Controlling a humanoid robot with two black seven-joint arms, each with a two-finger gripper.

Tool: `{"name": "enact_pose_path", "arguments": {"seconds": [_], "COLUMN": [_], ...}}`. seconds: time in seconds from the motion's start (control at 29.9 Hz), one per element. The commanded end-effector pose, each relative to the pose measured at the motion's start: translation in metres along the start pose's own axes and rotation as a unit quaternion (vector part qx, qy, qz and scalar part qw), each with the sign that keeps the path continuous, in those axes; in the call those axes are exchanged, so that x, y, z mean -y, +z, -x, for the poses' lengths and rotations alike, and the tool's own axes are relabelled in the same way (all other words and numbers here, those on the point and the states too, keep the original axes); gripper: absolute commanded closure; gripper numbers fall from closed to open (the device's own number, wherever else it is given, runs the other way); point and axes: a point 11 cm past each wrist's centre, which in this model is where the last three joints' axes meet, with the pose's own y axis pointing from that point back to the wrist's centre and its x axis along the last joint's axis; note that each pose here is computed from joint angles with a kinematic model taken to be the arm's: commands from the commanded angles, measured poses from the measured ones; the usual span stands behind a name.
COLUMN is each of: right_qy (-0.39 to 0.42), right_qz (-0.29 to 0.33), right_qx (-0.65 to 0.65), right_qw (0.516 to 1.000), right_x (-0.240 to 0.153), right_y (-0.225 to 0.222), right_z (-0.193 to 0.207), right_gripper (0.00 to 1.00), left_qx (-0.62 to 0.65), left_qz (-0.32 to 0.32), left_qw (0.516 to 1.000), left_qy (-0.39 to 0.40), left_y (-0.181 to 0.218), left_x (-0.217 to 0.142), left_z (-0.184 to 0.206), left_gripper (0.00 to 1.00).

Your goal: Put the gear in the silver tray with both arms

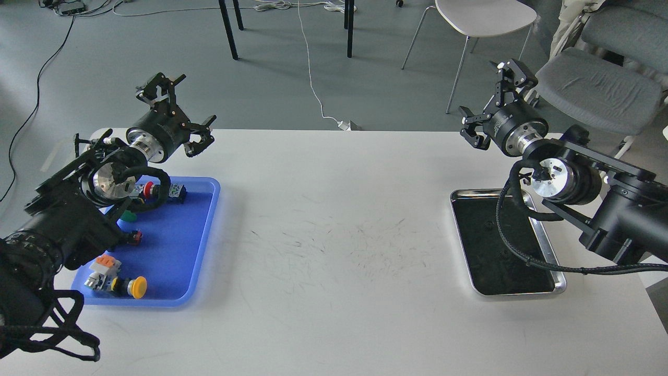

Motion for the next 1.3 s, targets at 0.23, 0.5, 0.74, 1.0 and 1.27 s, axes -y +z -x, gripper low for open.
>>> {"name": "enact_pose_path", "arguments": {"seconds": [0.23,0.5,0.74,1.0,1.27], "right_qy": [0.015,0.046,0.04,0.022,0.038], "right_qz": [-0.013,-0.026,-0.026,-0.028,-0.027], "right_qx": [0.0,0.004,0.009,0.002,-0.003], "right_qw": [1.0,0.999,0.999,0.999,0.999], "right_x": [0.005,0.02,0.023,0.011,0.004], "right_y": [-0.007,-0.005,-0.004,-0.018,-0.019], "right_z": [-0.007,-0.005,0.001,-0.001,-0.019], "right_gripper": [0.01,0.01,0.01,0.01,0.01], "left_qx": [0.0,0.007,0.004,0.036,0.048], "left_qz": [-0.001,0.003,0.001,-0.016,-0.049], "left_qw": [1.0,0.999,1.0,0.996,0.994], "left_qy": [0.009,0.038,0.021,-0.077,-0.086], "left_y": [-0.004,0.002,-0.002,0.008,-0.013], "left_x": [0.002,0.013,0.015,0.008,-0.011], "left_z": [-0.001,0.007,0.015,0.041,0.031], "left_gripper": [0.01,0.01,0.01,0.01,0.01]}}
